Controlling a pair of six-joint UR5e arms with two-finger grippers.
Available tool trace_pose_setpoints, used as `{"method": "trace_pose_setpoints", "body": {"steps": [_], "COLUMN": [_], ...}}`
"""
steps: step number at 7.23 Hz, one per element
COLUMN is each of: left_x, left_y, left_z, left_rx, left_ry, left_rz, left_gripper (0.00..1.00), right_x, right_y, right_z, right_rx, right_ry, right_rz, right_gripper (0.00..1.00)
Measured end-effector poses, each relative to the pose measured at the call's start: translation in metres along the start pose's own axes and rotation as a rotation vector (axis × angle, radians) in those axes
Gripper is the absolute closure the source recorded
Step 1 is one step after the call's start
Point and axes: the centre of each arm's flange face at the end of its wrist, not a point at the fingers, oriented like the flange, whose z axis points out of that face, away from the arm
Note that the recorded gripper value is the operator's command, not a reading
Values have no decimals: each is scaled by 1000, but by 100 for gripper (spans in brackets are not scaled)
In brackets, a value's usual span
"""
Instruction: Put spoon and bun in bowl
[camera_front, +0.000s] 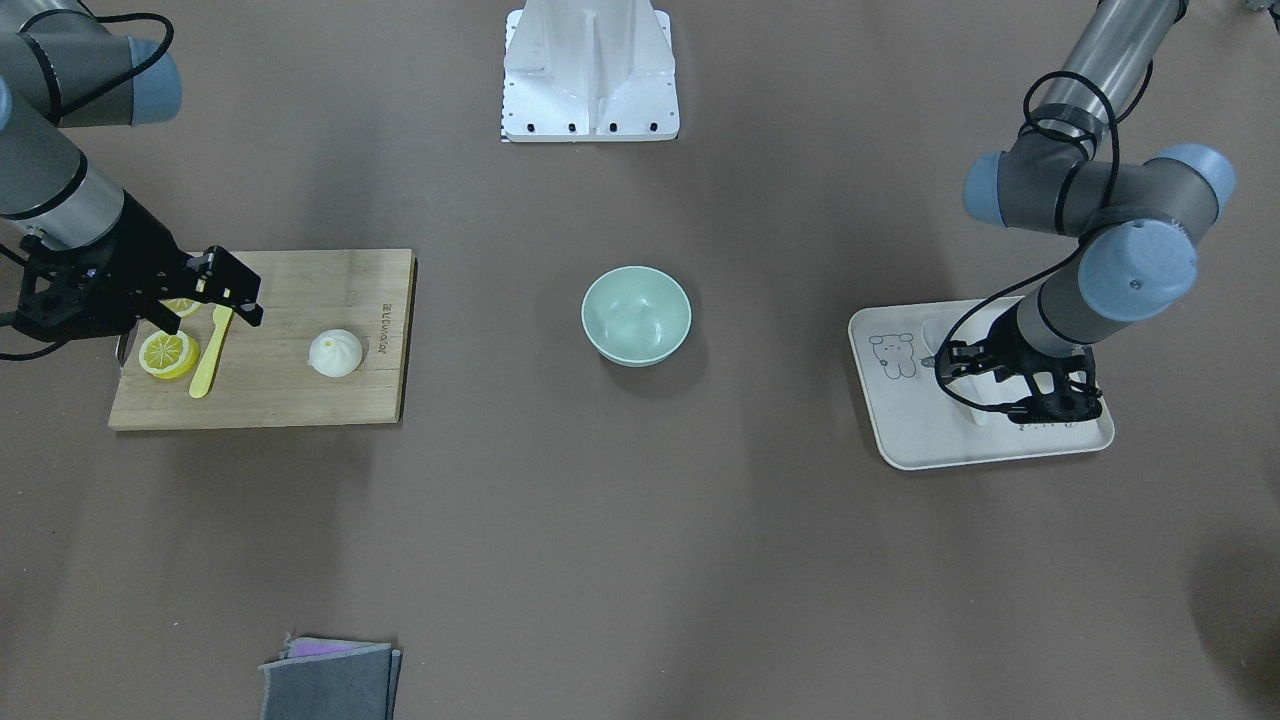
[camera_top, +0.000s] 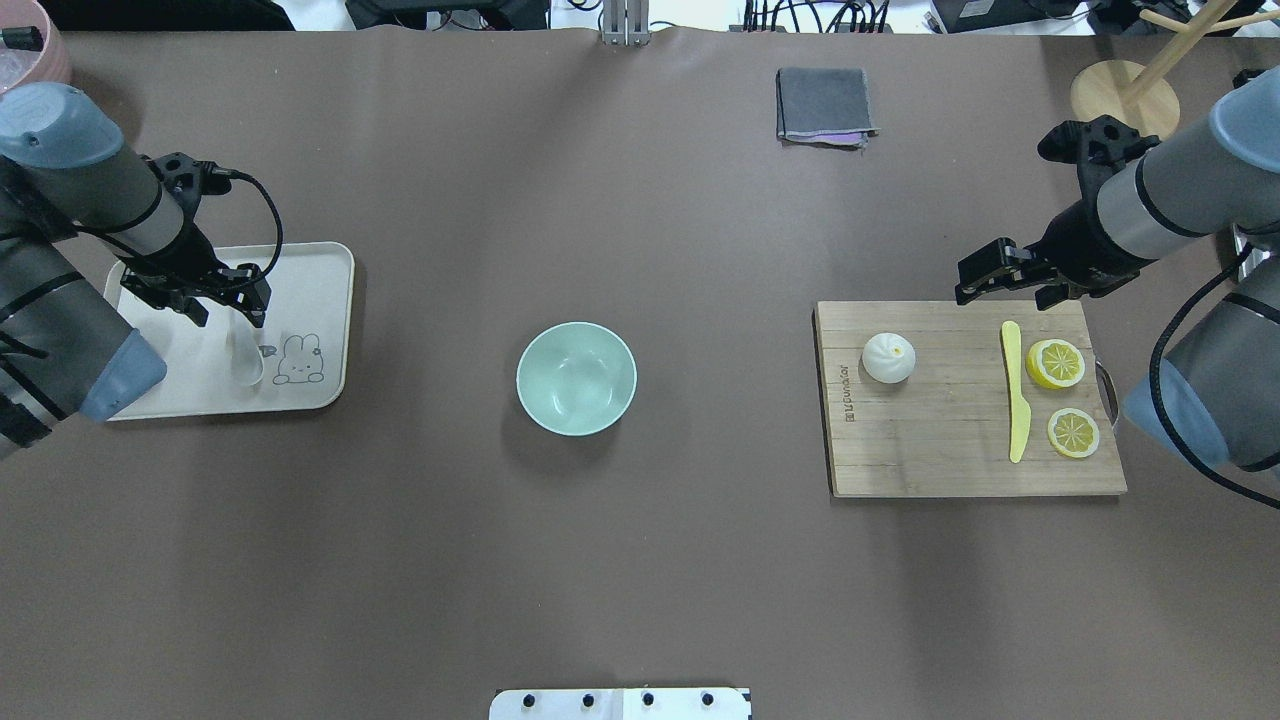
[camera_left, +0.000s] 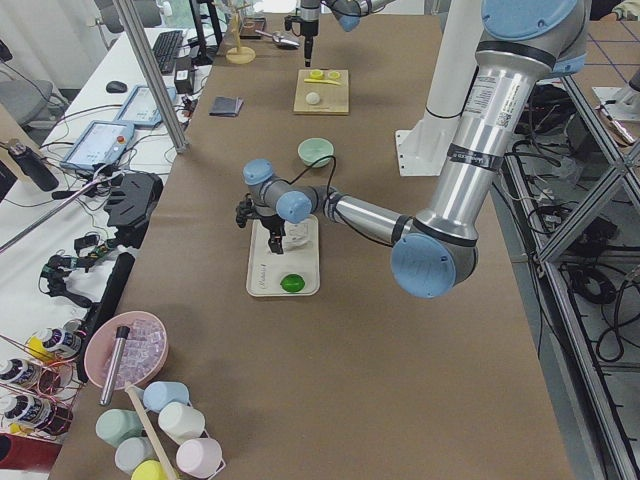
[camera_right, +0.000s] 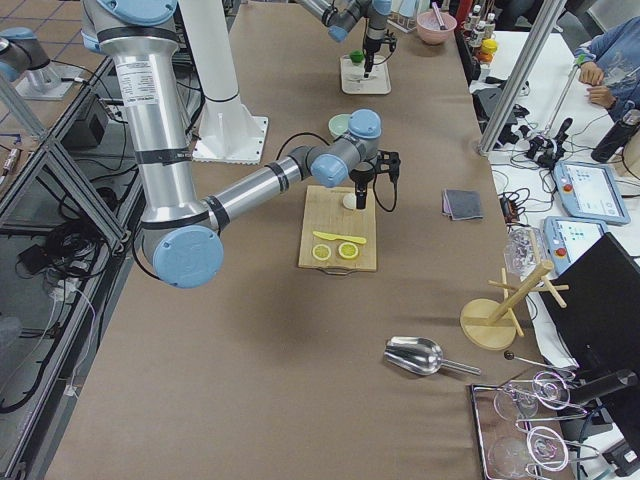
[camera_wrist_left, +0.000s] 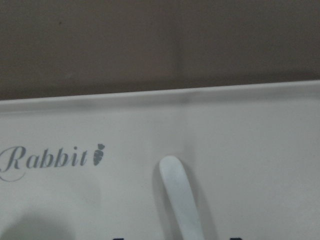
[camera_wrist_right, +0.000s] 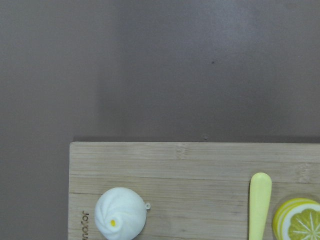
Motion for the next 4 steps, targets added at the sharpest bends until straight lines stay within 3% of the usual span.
{"method": "trace_pose_setpoints", "body": {"steps": [1,4], "left_x": [0,8], "left_y": [0,-1], "left_z": [3,-2], "left_rx": [-3,6], "left_ry": [-3,5], "left_rz": [2,12], "left_gripper": [100,100], "right_x": [-2,-3], "right_y": [0,0], "right_z": [0,2], "right_rx": [1,0], "right_ry": [0,0], "right_rz": [-1,-2], "right_gripper": [2,2]}}
